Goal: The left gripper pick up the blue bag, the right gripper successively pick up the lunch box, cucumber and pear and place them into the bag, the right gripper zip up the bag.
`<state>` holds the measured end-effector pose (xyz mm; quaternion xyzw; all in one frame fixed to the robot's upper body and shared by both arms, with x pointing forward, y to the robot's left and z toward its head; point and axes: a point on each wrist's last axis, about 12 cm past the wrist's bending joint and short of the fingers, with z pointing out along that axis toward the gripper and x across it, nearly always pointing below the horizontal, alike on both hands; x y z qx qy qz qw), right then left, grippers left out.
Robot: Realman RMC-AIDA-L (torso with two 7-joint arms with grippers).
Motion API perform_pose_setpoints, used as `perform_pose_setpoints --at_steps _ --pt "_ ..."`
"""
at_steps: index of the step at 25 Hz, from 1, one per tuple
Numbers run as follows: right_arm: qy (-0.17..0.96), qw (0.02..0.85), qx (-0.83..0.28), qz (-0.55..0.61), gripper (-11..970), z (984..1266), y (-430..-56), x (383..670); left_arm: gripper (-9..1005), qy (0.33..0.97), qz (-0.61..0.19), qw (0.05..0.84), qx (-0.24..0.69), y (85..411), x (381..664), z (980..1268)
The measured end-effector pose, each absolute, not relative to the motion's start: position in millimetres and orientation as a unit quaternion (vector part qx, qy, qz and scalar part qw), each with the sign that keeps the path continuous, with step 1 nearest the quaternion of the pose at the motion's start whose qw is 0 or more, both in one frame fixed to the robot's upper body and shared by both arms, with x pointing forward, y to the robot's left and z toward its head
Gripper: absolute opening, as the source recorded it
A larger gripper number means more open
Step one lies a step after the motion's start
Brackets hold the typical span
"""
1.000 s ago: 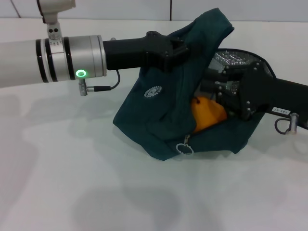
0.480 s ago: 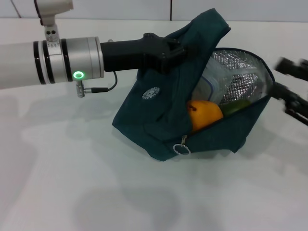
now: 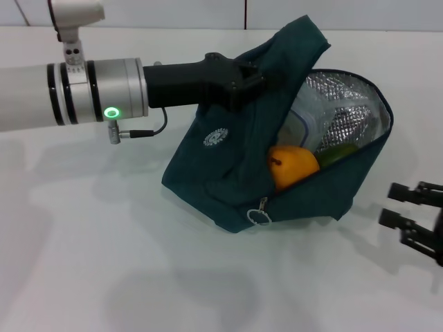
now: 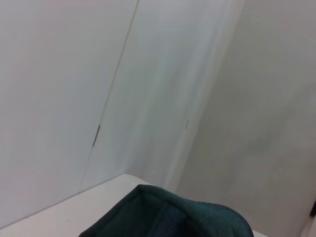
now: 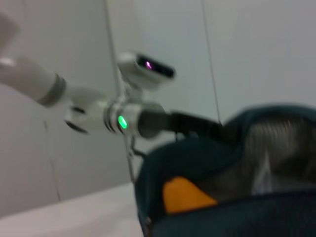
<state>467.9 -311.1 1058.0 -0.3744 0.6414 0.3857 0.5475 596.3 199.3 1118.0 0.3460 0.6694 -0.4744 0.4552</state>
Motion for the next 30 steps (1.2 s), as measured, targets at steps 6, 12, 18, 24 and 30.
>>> perform_pose_setpoints --at_steps 6,12,18,24,30 --pt "0.670 0.508 -0.389 0.377 407 1047 -281 491 60 0.667 -0.475 0.455 0.349 197 597 1119" --pt "0.681 0.446 -0.431 0.389 406 1045 -253 508 75 0.666 -0.477 0.454 0.350 195 596 1119" --pt "0.678 0.452 -0.432 0.387 372 1046 -253 508 90 0.668 -0.477 0.454 0.347 197 595 1117" --pt "0.667 0.484 -0.433 0.366 207 1047 -259 509 106 0.664 -0.477 0.460 0.347 197 594 1117" --pt "0.635 0.590 -0.374 0.330 113 1056 -279 502 121 0.650 -0.474 0.488 0.339 201 587 1110"
